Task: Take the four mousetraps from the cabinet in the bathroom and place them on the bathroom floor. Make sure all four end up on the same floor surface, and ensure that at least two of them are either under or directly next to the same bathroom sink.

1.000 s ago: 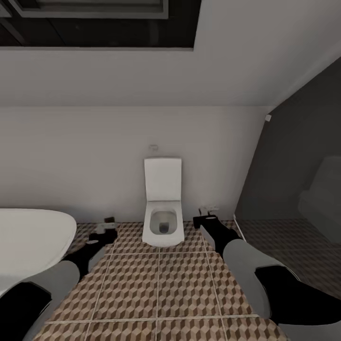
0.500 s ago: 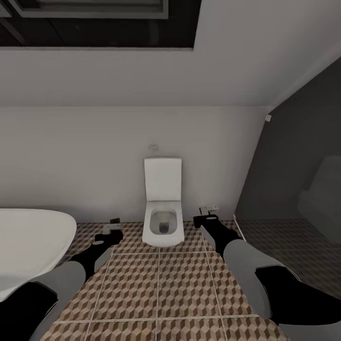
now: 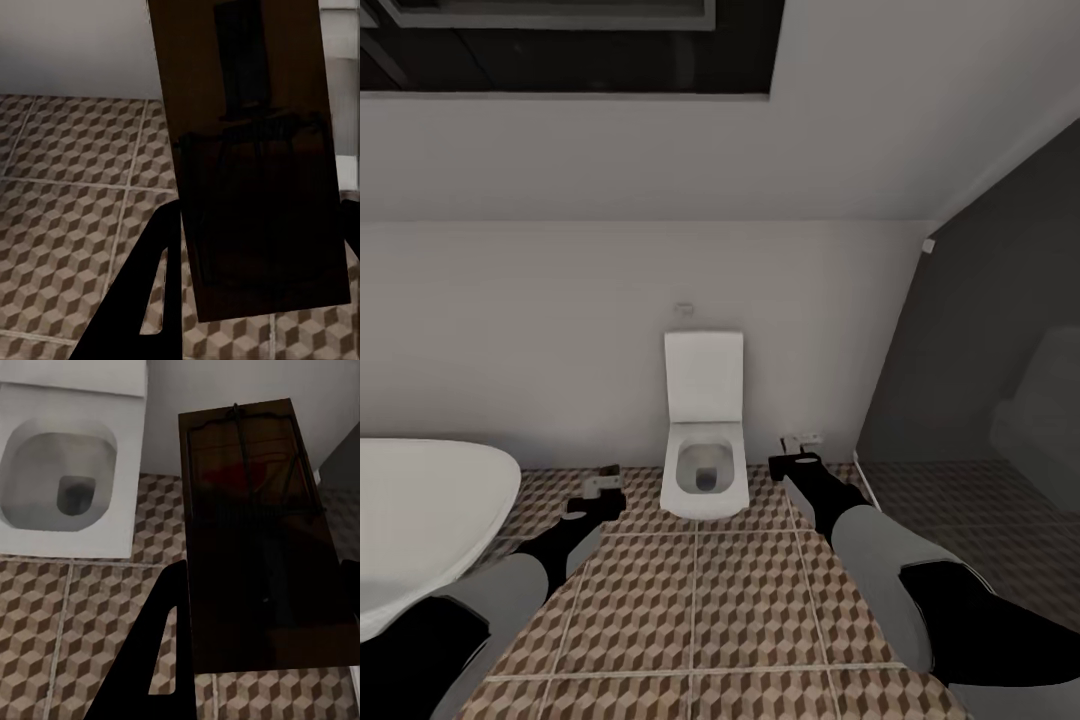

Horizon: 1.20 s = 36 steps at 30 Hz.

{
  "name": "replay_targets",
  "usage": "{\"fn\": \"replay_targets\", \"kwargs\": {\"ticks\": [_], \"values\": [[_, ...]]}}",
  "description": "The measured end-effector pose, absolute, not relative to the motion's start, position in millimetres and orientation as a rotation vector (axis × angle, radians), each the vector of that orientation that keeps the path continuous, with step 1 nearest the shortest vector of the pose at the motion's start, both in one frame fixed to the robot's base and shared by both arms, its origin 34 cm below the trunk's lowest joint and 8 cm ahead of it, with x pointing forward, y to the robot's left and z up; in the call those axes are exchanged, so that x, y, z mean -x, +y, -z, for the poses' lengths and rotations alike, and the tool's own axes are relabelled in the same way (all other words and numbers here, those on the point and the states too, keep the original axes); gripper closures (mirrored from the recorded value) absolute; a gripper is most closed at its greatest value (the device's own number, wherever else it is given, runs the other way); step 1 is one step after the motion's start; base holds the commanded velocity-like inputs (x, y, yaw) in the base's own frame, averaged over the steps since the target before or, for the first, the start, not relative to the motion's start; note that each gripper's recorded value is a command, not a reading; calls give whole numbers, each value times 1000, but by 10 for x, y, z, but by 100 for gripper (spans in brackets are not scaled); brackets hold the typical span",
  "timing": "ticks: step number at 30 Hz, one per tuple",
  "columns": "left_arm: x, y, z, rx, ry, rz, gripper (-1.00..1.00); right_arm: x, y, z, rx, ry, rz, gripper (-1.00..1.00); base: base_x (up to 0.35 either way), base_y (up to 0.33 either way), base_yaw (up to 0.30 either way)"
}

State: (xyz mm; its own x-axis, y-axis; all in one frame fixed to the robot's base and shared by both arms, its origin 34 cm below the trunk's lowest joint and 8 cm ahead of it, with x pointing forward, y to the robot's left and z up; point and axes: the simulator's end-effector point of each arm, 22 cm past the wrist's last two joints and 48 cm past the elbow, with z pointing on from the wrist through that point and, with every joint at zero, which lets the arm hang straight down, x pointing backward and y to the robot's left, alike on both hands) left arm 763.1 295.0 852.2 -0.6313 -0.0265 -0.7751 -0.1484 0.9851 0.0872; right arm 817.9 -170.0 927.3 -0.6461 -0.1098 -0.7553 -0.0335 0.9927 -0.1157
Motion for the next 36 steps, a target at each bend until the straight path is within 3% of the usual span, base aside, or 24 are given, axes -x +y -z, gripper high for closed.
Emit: {"fn": "replay_targets", "kwargs": {"ticks": [36], "values": [[-7668, 2495, -7845, 98, 2312, -111, 100, -8250, -1687, -8574, 103, 2330, 110, 100, 0, 0, 0]]}}
